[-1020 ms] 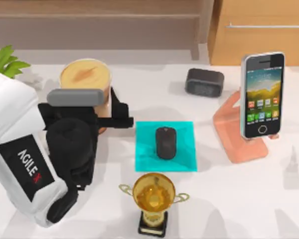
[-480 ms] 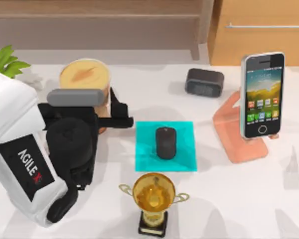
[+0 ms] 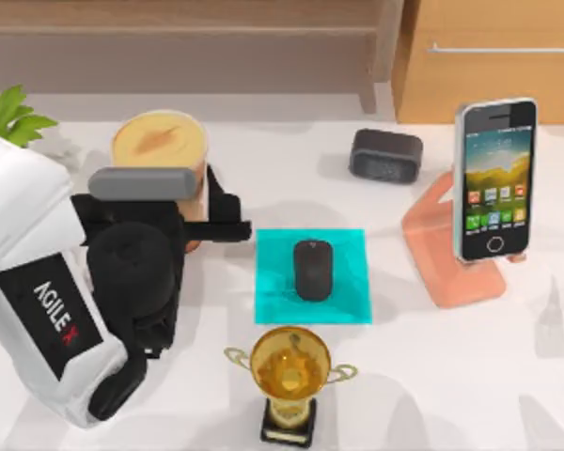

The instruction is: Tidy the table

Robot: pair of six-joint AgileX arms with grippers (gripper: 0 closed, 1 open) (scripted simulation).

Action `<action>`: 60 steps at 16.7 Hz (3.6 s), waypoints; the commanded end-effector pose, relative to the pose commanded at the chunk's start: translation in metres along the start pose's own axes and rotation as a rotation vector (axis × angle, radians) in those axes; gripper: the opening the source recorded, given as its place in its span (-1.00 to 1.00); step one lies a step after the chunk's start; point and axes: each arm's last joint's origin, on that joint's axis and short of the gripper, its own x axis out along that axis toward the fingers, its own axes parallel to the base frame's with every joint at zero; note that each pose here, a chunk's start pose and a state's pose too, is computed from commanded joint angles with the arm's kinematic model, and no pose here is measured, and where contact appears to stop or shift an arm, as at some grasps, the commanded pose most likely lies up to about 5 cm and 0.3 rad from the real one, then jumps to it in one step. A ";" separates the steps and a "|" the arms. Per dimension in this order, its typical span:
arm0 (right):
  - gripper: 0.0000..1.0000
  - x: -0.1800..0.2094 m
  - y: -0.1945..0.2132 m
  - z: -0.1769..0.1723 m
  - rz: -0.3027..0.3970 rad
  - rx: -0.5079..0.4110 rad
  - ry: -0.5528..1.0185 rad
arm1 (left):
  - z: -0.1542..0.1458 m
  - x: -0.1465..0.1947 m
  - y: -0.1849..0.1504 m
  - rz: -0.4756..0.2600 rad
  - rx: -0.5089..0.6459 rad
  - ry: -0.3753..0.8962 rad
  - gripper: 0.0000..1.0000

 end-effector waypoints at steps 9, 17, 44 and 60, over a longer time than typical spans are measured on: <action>1.00 0.000 0.000 0.000 0.000 0.000 0.000 | 0.010 -0.001 0.000 -0.001 0.002 0.000 -1.00; 1.00 0.000 0.000 0.000 0.000 0.000 0.000 | 0.060 0.030 -0.015 0.019 -0.085 -0.151 -1.00; 1.00 0.000 0.000 0.000 0.000 0.000 0.000 | 0.196 0.169 -0.080 0.000 0.003 0.001 -1.00; 1.00 0.000 0.000 0.000 0.000 0.000 0.000 | 0.196 0.169 -0.080 0.000 0.003 0.001 0.36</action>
